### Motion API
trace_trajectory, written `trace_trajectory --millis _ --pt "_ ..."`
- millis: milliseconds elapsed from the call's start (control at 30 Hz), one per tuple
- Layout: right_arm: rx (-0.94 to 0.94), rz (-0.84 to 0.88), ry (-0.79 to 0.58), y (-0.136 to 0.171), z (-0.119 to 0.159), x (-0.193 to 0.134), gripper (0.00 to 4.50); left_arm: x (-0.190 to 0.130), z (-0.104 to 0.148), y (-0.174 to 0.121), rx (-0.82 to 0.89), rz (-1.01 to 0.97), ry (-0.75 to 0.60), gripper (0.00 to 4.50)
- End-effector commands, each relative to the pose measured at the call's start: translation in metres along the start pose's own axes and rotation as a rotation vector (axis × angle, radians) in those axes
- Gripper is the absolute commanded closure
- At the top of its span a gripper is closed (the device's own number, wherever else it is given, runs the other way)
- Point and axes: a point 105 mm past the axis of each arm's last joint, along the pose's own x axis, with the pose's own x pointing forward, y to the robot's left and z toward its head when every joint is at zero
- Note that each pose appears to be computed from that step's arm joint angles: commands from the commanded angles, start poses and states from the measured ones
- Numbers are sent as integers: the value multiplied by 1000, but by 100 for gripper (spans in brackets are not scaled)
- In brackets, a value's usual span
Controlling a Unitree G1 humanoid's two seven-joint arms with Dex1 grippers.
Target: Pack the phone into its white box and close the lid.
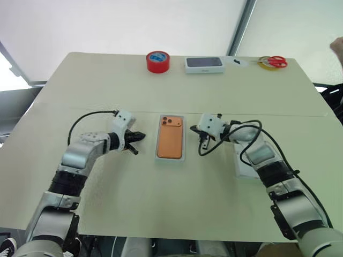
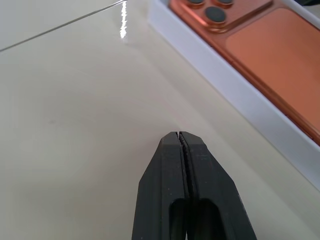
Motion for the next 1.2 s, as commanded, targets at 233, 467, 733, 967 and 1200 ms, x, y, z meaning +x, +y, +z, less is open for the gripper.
trace_trajectory --millis 233,467,733,967,1200 --pt "-3 109 -53 17 10 -32 450 42 19 -85 32 -402 -34 444" --pt "18 122 49 29 -13 -70 450 61 23 -122 87 -528 -28 444" --pt "33 114 152 38 -36 -100 450 68 18 -147 107 -612 -8 444" --pt "56 110 189 42 -44 -113 450 75 19 -139 122 -576 -10 444" --pt "60 82 245 43 -57 -126 450 79 21 -134 107 -542 -29 444"
